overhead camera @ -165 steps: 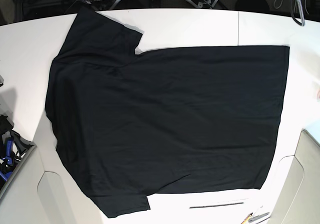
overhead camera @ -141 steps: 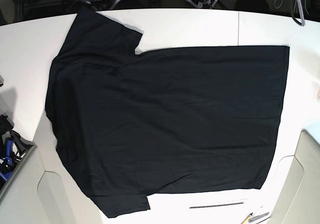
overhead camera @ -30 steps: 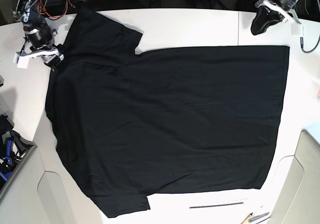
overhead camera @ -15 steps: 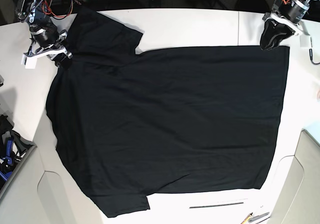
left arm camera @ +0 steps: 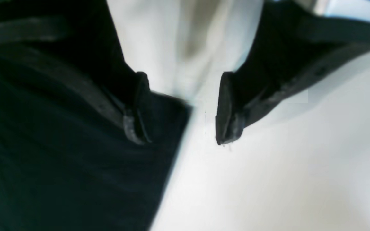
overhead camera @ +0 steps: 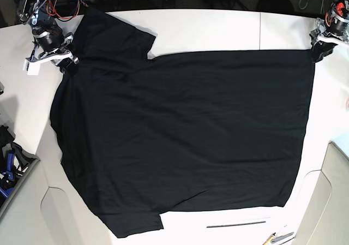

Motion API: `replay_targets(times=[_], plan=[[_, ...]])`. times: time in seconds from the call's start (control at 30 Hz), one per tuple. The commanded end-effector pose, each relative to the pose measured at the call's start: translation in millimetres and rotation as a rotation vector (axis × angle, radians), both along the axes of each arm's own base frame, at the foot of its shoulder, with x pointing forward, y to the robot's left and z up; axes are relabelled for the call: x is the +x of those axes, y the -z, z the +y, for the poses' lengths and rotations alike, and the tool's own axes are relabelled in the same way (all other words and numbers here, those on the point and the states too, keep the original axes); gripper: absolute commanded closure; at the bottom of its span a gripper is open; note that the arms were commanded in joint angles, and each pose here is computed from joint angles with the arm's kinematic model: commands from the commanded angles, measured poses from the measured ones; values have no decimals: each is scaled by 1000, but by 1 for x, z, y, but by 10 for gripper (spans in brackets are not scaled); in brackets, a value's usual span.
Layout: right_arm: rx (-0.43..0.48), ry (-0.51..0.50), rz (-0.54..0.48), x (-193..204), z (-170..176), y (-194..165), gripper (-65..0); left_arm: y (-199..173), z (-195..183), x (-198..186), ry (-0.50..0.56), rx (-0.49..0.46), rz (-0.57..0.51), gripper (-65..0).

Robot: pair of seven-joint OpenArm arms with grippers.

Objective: Fold the T-shirt properly
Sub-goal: 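Lift the shoulder corners with both grippers and pull the shirt taut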

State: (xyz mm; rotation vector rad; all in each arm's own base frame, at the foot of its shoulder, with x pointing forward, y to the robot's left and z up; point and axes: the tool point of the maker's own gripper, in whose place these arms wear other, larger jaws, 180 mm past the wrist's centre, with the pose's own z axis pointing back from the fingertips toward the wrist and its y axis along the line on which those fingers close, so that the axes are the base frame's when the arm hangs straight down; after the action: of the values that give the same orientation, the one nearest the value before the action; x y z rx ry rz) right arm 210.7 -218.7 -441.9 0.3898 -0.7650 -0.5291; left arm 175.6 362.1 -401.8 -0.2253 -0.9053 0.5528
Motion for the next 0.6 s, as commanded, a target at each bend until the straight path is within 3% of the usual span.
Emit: replay_targets(times=[0.0, 0.17, 0.3, 0.57], plan=[[-25, -11, 41, -6, -3, 5, 0, 1, 7, 0, -6, -2, 9, -346], [-24, -11, 41, -6, -3, 5, 0, 18, -9, -5, 4, -152, 24, -346], [-27, -12, 43, -7, -3, 5, 0, 16, -25, -6, 62, -219, 23, -346], [-30, -13, 44, -7, -4, 5, 0, 17, -31, -12, 80, -248, 30, -343]])
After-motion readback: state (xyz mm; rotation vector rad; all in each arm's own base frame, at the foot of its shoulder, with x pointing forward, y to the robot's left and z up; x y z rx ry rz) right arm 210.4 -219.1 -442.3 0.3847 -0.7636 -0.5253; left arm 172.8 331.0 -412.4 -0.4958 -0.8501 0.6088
